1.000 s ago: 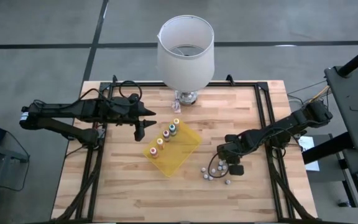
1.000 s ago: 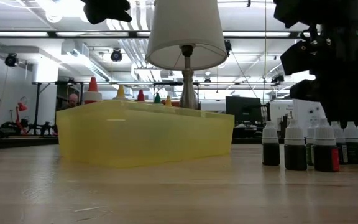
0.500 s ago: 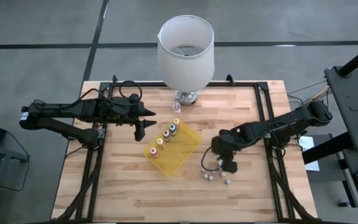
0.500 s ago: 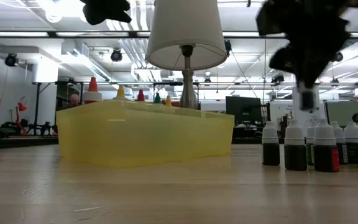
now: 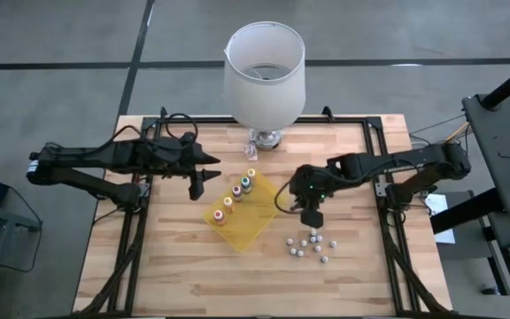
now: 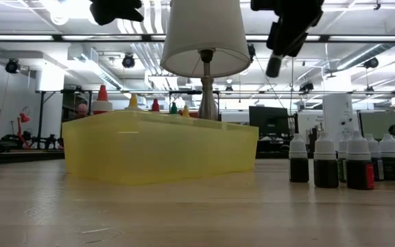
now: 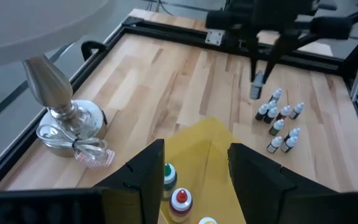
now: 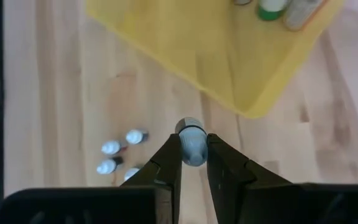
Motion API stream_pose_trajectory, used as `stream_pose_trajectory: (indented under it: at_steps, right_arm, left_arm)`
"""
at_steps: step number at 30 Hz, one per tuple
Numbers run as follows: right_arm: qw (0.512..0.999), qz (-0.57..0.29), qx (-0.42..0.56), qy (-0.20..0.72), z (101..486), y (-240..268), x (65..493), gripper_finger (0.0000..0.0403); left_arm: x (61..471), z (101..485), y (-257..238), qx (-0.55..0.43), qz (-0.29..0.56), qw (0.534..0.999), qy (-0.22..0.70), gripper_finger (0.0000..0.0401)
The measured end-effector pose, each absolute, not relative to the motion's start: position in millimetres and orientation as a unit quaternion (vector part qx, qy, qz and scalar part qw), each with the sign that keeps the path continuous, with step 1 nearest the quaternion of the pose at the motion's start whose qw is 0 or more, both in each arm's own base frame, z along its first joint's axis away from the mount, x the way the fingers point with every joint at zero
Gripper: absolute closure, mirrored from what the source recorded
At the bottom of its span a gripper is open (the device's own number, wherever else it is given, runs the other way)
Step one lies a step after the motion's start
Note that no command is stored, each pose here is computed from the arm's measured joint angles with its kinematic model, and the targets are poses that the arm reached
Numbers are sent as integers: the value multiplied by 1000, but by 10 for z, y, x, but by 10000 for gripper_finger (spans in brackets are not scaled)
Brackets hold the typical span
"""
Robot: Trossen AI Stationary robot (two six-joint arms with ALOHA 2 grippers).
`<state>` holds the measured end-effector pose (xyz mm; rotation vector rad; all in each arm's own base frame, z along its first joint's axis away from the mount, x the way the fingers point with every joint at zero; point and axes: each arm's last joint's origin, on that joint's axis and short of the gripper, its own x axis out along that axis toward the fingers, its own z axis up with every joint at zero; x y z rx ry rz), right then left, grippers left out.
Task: Pick & Place food coloring
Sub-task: Put the small top orange food coloring bottle into the yellow bin
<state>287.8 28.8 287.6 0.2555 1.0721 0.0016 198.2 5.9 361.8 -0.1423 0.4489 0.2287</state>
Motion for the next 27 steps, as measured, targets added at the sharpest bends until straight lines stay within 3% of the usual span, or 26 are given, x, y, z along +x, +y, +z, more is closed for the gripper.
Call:
stream_pose_trajectory:
  at_steps: [11,27]
  right_arm:
    - [844,-4,106,526,2765,169,3215,356]
    - [813,-4,91,576,2466,-50,3767,355]
  left_arm:
    - [1751,3748,72,-65,127,972,186,252]
    - [1620,3430,74,-91,137,969,184,252]
